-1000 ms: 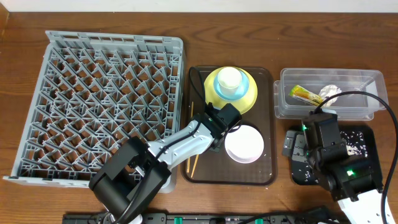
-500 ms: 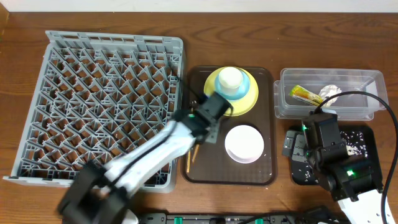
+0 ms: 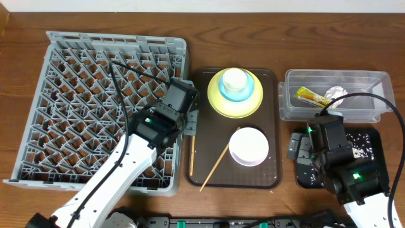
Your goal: Sort waste into correct bins and load items into the dishwasher
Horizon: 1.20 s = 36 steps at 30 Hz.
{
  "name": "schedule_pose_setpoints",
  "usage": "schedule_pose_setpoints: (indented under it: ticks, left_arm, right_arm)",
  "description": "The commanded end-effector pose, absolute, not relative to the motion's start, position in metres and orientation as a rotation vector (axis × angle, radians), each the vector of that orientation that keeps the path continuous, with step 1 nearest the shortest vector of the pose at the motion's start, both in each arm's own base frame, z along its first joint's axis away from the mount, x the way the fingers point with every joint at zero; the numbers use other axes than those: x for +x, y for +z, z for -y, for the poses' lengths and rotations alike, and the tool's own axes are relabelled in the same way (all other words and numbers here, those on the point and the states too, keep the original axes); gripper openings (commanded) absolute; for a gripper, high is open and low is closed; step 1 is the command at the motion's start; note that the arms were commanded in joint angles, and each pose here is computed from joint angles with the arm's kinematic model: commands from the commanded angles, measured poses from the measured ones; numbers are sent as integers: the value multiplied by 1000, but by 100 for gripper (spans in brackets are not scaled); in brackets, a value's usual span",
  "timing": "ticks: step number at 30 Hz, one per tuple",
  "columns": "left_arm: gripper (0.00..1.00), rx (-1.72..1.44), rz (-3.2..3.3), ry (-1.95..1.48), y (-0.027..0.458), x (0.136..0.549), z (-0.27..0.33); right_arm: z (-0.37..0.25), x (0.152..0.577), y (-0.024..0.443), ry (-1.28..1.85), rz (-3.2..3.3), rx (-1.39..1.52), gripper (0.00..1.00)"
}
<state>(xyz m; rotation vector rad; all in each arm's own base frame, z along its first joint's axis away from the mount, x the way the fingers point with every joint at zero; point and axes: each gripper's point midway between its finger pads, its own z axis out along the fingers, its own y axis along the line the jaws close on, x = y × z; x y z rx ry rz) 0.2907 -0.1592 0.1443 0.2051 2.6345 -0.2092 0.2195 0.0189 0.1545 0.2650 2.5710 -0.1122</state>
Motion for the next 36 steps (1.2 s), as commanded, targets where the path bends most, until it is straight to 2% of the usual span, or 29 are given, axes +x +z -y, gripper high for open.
schedule_pose_setpoints:
  ticks: [1,2,3,6,21,27,36]
  left_arm:
    - [22,331,-2716,-328,128,273,180]
    - [29,355,-2748,-345,121,267,185]
    - [32,364,-2759,-350,119,265,187]
    - [36,422,-2823,-344,103,254,195]
    - [37,722,-3077,-148,18,199,221]
    - [37,736,-3092,-147,15,195,222]
    - [40,849,-3109,-349,19,179,239]
  right_arm:
    - [-16,222,159,-124,-2557,276,99]
    - [-16,222,159,-124,-2558,276,99]
    - [-16,222,159,-124,-2558,276,99]
    - [-16,222,159,-124,-2558,276,99]
    - [-16,222,159,-124,-2558,276,99]
    - [-16,222,159,-124,-2558,276,99]
    - [-16,222,159,-124,-2558,276,99]
